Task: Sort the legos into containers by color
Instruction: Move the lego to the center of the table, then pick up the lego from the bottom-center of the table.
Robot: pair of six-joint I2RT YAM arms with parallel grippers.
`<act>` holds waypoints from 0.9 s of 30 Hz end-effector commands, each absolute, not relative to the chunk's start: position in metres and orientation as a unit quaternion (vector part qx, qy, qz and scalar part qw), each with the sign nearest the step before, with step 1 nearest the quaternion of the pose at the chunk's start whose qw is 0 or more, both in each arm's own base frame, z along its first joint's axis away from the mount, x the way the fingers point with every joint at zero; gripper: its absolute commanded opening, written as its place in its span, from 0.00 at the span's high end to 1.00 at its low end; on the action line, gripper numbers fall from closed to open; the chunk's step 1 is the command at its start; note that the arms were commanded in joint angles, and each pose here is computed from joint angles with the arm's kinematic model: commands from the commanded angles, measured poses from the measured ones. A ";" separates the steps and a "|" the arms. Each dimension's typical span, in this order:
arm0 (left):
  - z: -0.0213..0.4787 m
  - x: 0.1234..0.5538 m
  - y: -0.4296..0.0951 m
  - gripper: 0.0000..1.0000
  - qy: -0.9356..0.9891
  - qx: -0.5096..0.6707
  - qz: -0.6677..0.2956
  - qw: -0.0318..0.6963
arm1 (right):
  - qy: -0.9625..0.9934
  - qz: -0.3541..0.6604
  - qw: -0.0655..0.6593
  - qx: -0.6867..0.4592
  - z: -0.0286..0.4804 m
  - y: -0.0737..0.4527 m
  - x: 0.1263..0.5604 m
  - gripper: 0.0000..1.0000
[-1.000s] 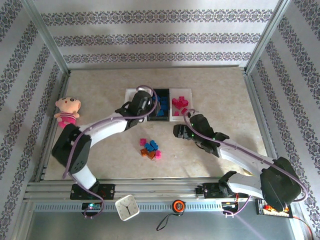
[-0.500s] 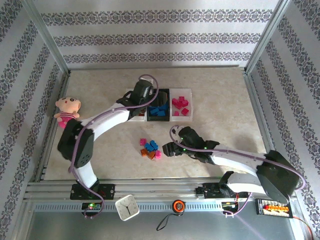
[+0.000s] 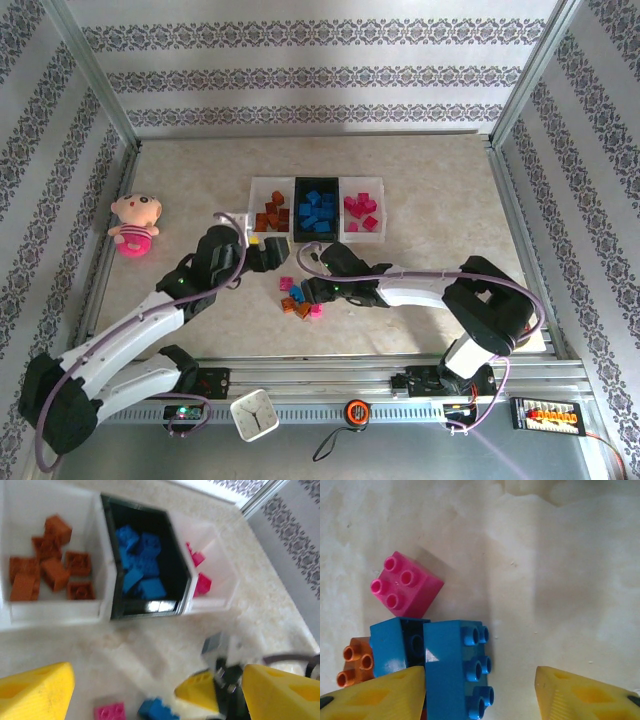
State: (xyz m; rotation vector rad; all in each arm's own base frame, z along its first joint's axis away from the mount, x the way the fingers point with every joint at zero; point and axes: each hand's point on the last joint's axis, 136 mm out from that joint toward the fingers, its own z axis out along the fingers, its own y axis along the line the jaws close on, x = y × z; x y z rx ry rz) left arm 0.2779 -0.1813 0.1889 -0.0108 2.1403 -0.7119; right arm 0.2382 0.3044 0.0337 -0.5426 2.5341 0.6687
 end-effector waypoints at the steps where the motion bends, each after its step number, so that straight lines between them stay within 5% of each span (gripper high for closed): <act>1: 0.182 0.259 -0.176 0.13 0.859 -0.021 -0.302 0.413 | 0.943 0.191 0.232 -0.144 0.023 0.266 0.246 0.43; 5: 0.178 0.246 -0.166 0.13 0.859 -0.026 -0.302 0.412 | 0.945 0.183 0.251 -0.100 0.033 0.234 0.254 0.41; 10: 0.168 0.234 -0.160 0.12 0.859 -0.035 -0.312 0.405 | 0.933 0.210 0.247 -0.158 0.050 0.258 0.248 0.21; 18: 0.160 0.229 -0.157 0.12 0.861 -0.045 -0.314 0.398 | 0.952 0.085 0.246 -0.159 0.027 0.242 0.261 0.20; 23: 0.155 0.229 -0.157 0.11 0.862 -0.046 -0.312 0.396 | 0.952 0.066 0.229 -0.191 0.015 0.243 0.259 0.29; 27: 0.155 0.230 -0.157 0.08 0.863 -0.046 -0.309 0.397 | 0.949 0.084 0.231 -0.199 0.016 0.253 0.261 0.50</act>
